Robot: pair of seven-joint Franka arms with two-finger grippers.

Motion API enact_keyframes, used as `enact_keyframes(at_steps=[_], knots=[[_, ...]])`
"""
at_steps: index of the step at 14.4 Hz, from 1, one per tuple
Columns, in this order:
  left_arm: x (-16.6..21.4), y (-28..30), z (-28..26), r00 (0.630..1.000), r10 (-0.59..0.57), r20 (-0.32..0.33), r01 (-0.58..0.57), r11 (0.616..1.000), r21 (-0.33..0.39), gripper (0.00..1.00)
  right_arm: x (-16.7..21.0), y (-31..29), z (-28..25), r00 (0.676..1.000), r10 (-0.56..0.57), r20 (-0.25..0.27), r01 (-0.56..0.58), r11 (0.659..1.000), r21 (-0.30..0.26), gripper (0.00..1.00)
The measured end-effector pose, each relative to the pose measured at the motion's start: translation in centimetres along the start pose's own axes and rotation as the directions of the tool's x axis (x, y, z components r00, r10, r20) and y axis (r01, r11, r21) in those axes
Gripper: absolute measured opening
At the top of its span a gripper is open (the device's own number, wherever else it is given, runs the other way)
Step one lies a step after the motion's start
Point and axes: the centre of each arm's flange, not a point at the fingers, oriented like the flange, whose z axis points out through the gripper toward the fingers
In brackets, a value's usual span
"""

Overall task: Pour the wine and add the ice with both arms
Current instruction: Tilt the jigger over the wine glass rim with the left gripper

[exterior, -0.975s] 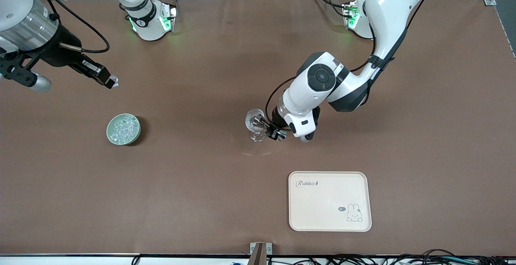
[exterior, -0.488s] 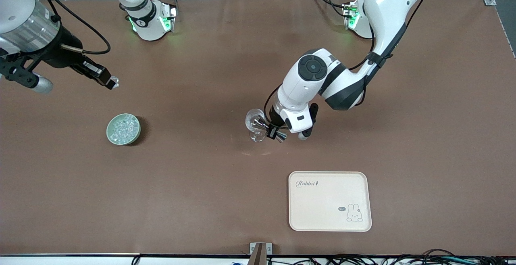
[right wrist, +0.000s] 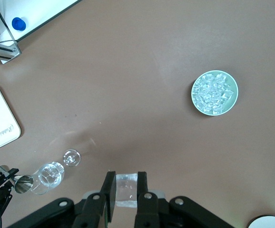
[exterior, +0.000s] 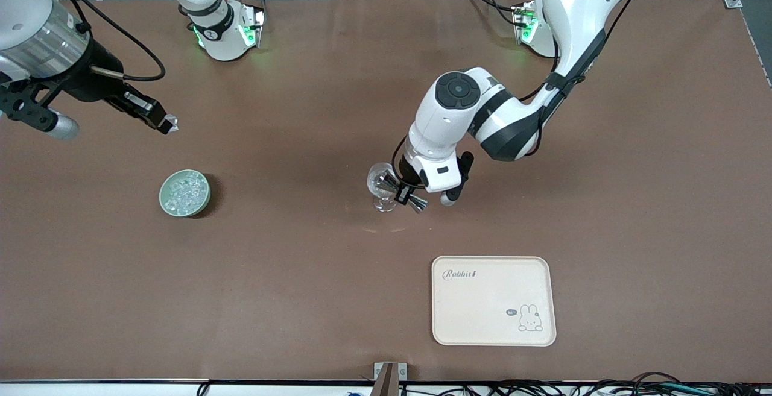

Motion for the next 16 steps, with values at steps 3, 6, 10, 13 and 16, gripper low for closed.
enact_keyframes(at_steps=[3,6,10,13,16], knots=[[-0.1,-0.3,0.1,0.999,0.023,-0.026,-0.023,1.000,0.016,0.22,0.0,0.0,0.0,1.000,-0.001,0.000,0.001,1.000,0.000,0.22],[-0.4,-0.6,0.2,0.996,0.057,-0.062,-0.055,0.998,0.025,0.22,0.0,0.0,0.0,1.000,-0.001,-0.001,0.001,1.000,0.001,0.22],[-0.8,-0.7,0.2,0.995,0.057,-0.079,-0.055,0.998,0.027,0.22,0.0,0.0,0.0,1.000,-0.002,-0.001,0.002,1.000,0.001,0.22],[-0.8,-0.8,0.2,0.993,0.073,-0.095,-0.070,0.997,0.028,0.22,0.0,0.0,0.0,1.000,-0.002,-0.001,0.002,1.000,0.001,0.22],[-1.2,-0.8,-0.1,0.992,0.063,-0.107,-0.061,0.998,0.023,0.22,0.0,0.0,0.0,1.000,-0.002,-0.001,0.002,1.000,0.001,0.22]])
